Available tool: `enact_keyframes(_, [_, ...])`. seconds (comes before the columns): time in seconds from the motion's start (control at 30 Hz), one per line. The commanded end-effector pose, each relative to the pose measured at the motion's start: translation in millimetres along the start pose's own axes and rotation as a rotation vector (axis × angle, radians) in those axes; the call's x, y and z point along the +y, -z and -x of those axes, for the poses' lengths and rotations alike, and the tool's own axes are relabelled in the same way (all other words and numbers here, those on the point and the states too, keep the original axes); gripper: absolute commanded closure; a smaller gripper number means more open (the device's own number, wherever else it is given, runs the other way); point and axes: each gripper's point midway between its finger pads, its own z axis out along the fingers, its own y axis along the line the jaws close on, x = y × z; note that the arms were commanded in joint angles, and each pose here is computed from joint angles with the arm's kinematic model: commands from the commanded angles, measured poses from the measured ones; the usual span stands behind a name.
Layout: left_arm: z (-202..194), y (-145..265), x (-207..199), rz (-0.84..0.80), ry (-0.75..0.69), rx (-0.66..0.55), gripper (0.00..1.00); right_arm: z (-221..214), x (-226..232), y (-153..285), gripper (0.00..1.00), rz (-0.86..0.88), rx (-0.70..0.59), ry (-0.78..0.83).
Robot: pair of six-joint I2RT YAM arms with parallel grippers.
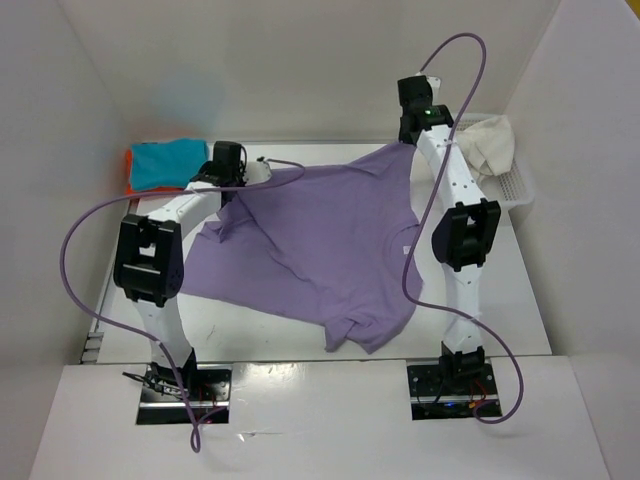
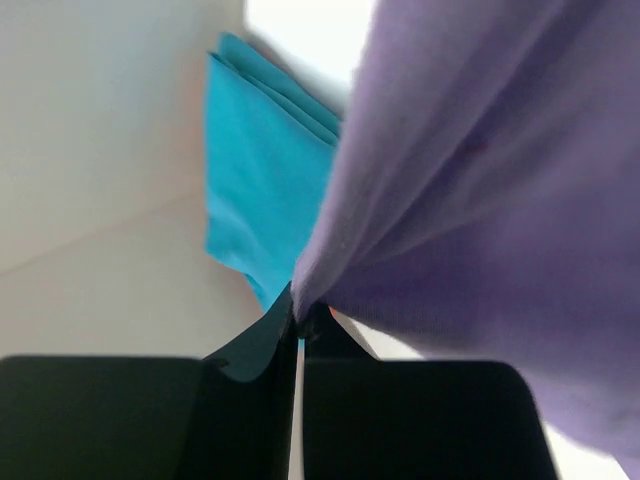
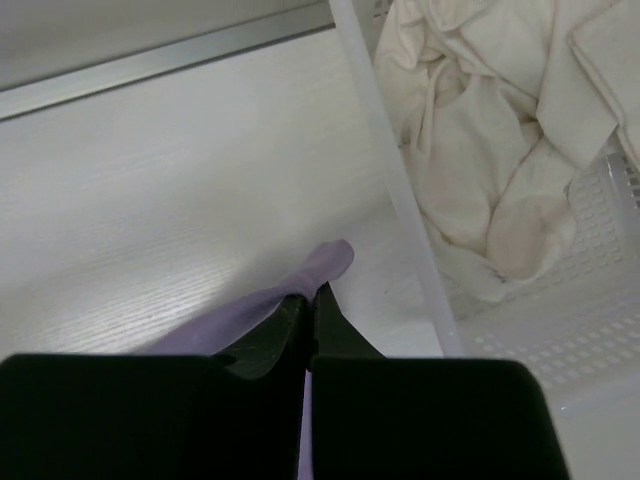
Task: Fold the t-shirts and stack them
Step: Fold the flattened tshirt in 1/3 of the way
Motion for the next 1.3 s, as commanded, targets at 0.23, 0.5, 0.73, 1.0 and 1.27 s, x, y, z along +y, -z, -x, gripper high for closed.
enact_keyframes(0.23, [13,-39,67,0.204,-0.044,0.005,0.98,25,-12,27,1.00,0.090,-0.034,-0.071])
enact_keyframes(0.5, [-1,-48,28,0.102,-0.085,0.050,0.96,-7,6,32,1.00,0.167,0.032,-0.047])
enact_keyframes(0.73, [-6,-3,-44,-0.207,-0.094,0.050,0.84,-76,19,67,1.00,0.259,0.126,-0.043])
enact_keyframes(1.0, [-11,68,-104,-0.509,-0.042,0.077,0.55,-128,30,72,1.00,0.333,0.204,-0.051])
enact_keyframes(1.27, [-45,67,-58,-0.369,0.072,0.183,0.38,-136,35,72,1.00,0.344,0.217,-0.041])
